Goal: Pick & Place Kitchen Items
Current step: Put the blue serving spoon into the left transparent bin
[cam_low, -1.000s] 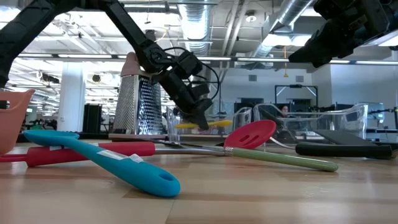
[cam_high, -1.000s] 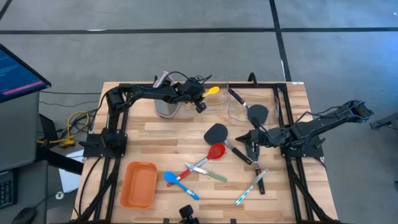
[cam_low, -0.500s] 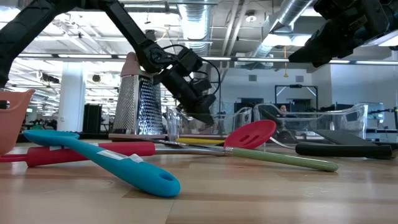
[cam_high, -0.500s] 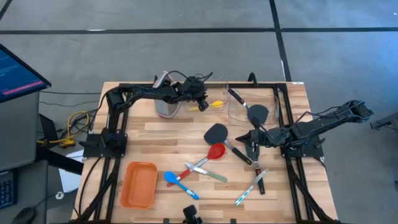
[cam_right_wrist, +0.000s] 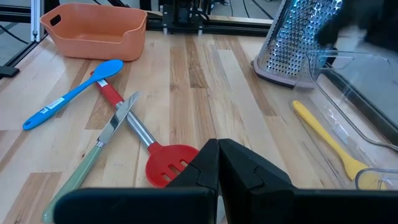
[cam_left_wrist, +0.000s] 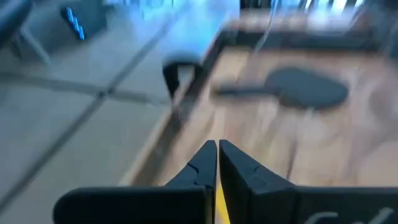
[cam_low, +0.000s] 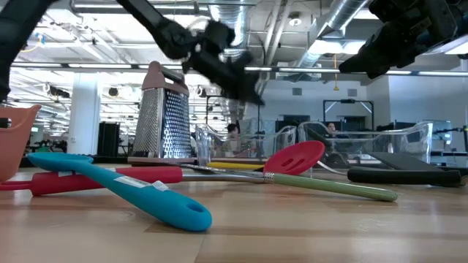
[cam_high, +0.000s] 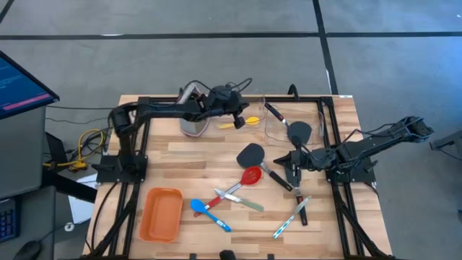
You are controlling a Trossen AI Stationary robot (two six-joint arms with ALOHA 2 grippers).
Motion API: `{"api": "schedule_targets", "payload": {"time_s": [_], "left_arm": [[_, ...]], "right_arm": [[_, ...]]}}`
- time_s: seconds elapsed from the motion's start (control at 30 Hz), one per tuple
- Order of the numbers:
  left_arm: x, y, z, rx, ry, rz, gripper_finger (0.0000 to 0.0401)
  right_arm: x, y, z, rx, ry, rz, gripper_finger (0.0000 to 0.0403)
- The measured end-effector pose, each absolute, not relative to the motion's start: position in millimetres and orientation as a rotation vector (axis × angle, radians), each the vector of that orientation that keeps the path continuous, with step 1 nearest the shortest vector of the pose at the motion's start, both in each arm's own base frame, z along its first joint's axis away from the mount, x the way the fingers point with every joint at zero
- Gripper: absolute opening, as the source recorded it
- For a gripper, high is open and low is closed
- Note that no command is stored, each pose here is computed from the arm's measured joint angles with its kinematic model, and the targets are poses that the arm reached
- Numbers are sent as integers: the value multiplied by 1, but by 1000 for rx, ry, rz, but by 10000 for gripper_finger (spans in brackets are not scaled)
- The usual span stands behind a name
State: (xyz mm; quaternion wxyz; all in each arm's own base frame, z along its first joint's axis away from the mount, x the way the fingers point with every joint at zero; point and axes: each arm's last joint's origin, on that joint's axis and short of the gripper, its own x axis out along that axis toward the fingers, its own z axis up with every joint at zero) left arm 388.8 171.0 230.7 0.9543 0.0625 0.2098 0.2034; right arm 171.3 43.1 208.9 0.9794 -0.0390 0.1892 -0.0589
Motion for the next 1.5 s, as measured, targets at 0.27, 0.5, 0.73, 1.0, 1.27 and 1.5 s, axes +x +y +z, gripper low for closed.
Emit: {"api": "schedule_targets", "payload": {"time_s": [0.27, 0.5, 0.73, 1.0, 1.27, 1.5], "left_arm": [[365, 121, 315, 278, 250, 334, 1], [333, 76, 357, 341, 251, 230, 1], [310, 38, 368, 347, 328, 111, 1], [305, -16, 355, 378, 447, -88, 1], [293, -59, 323, 423, 558, -251, 2], [282, -83, 286, 375, 631, -320, 2]], "right_arm": [[171, 43, 209, -72, 382, -119, 1], [171, 43, 209, -69, 382, -120, 1], [171, 43, 209, -69, 382, -120, 1], [171, 43, 209, -69, 382, -120, 1], [171, 43, 209, -69, 381, -120, 1], [171, 43, 209, -67, 376, -120, 1]]}}
